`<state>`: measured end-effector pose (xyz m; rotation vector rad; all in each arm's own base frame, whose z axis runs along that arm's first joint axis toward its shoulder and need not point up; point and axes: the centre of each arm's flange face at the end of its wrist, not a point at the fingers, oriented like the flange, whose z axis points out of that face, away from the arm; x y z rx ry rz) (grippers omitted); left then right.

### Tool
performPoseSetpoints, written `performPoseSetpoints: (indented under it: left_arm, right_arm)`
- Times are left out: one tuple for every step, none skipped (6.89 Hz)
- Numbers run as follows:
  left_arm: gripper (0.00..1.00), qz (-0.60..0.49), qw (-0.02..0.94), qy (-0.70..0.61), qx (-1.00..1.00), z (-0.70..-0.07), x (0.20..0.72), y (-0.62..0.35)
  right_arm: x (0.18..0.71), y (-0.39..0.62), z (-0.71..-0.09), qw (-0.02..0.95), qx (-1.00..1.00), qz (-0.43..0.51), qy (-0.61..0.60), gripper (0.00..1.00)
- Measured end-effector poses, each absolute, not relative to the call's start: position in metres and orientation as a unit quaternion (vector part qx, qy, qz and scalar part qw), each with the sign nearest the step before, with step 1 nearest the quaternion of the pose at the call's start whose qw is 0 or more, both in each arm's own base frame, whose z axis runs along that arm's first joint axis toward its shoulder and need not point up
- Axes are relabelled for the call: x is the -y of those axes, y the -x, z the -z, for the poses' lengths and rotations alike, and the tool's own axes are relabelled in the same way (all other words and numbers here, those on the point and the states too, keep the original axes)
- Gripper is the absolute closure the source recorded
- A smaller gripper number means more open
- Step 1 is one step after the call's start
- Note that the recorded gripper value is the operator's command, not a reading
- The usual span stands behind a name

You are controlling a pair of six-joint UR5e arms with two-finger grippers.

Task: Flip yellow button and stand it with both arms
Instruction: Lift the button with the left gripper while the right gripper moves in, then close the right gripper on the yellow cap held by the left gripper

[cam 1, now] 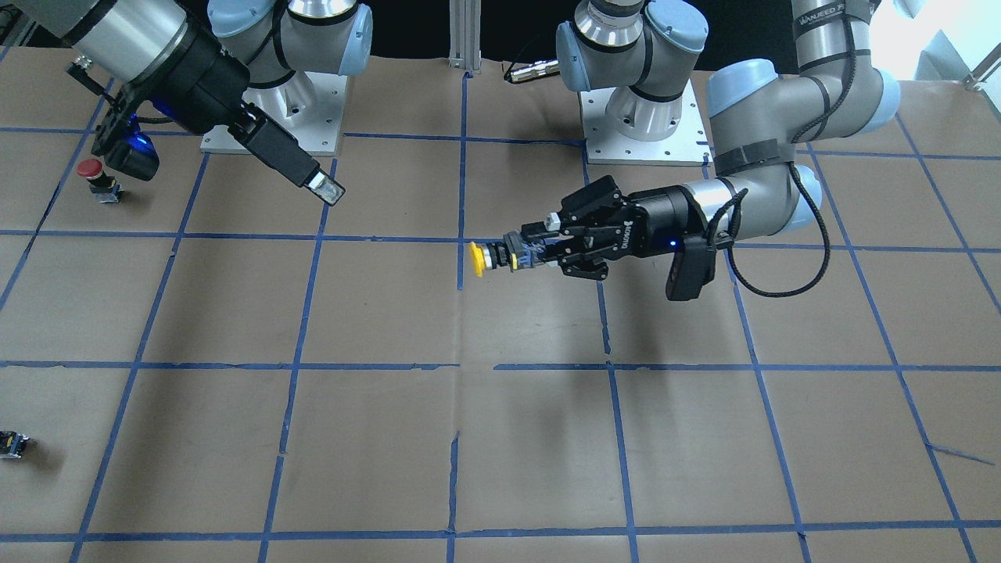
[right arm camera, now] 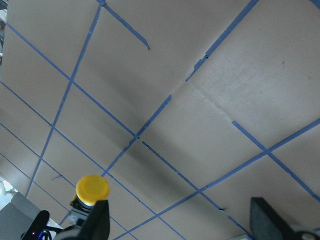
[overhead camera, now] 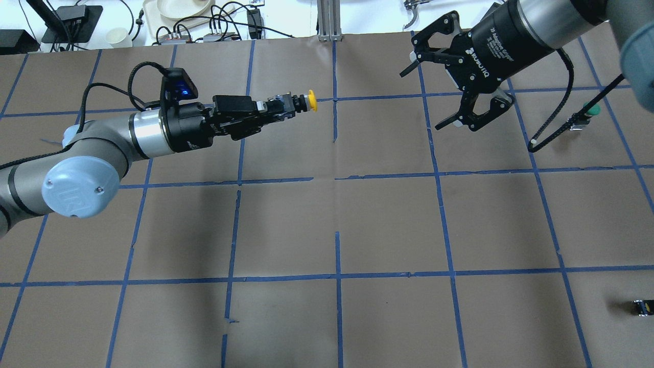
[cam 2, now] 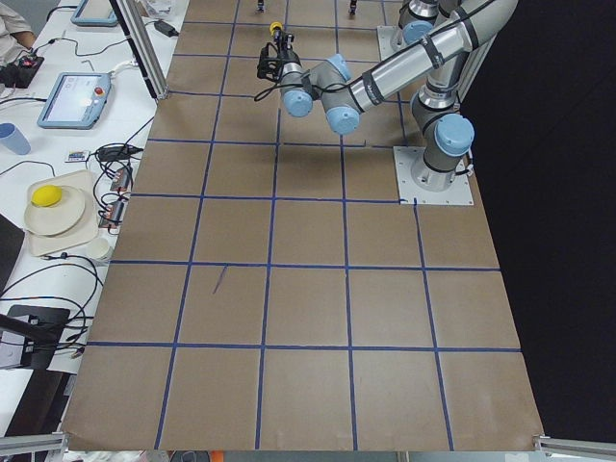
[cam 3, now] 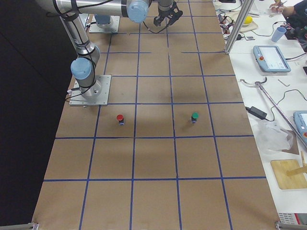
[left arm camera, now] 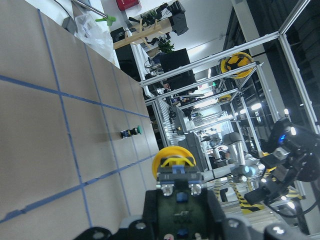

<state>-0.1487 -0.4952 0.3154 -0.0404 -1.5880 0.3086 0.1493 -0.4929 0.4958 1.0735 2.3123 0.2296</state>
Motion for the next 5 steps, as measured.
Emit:
performPoseSetpoints:
  left_arm:
    - [0.91,-0.124,0.703,0.031,0.699,-0.323,0.489,0.176]
    - [0.91,-0.117,0.709,0.046,0.694,-0.329,0.486,0.195]
    - [0.91,-0.114,0.711,0.059,0.691,-0.335,0.485,0.207]
    - [0.9,-0.115,0.714,0.068,0.687,-0.34,0.485,0.214]
    - [0.9,-0.119,0.718,0.072,0.682,-0.344,0.485,0.217]
  right_arm:
    - [0.497,-0.162,-0.493,0.292,-0.863,-0.085,-0.403,0.0]
    - [0.5,-0.178,-0.493,0.308,-0.859,-0.089,-0.399,0.0]
    - [0.505,-0.19,-0.496,0.334,-0.847,-0.092,-0.403,0.0]
    - [0.509,-0.195,-0.498,0.349,-0.837,-0.092,-0.412,0.0]
    - [0.51,-0.198,-0.497,0.353,-0.831,-0.095,-0.419,0.0]
